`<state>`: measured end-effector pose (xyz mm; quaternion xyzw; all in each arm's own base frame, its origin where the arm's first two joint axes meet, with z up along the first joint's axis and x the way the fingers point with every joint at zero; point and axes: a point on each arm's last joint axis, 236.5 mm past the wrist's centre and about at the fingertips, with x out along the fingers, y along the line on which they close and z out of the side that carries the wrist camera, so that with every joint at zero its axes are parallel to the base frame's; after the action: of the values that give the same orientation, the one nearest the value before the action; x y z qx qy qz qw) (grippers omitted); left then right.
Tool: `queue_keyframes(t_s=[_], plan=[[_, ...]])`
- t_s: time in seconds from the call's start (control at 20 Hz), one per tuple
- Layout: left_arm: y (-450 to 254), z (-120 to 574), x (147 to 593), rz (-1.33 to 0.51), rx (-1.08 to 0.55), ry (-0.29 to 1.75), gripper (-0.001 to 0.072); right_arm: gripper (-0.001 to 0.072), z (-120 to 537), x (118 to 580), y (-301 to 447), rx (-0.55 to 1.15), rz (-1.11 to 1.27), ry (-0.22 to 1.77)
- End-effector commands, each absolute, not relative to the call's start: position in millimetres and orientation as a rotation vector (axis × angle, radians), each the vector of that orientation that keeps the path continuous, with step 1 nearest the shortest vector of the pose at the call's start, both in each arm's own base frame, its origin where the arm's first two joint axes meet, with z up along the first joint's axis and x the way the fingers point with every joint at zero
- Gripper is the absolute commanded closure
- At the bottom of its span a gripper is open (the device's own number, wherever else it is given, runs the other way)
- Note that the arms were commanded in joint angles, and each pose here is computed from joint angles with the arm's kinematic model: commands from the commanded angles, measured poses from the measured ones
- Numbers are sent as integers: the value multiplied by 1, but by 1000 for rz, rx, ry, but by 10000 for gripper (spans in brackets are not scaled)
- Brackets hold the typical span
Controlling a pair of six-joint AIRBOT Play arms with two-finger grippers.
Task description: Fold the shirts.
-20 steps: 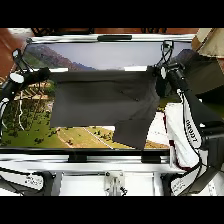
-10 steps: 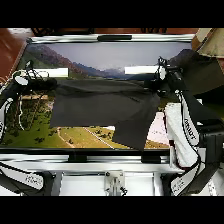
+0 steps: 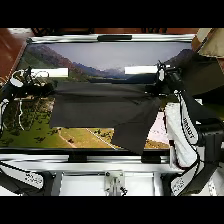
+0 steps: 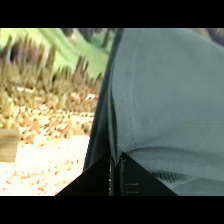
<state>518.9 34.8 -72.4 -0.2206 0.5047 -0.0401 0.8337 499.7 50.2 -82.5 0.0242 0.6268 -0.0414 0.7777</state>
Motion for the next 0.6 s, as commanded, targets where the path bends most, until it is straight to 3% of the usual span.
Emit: queue_keyframes(t_s=[0.0,0.05,0.1,0.15,0.3,0.5,0.55], plan=[[30,-83,515,-88,-485,1102,663,594,-84,496,55,73,-84,1372],[29,-81,515,-93,-496,1101,548,387,-80,493,54,71,-87,1380],[26,-74,514,-109,-512,1104,363,228,-72,490,52,54,-83,1381],[22,-64,513,-134,-524,1114,298,228,-60,488,50,33,-75,1370],[15,-26,490,-234,-530,1199,297,228,-8,473,42,-1,-60,1341],[30,-43,374,-240,-489,1550,165,227,-4,397,47,-14,67,1522],[34,-51,353,-225,-519,1586,166,228,-8,378,53,11,113,1554]])
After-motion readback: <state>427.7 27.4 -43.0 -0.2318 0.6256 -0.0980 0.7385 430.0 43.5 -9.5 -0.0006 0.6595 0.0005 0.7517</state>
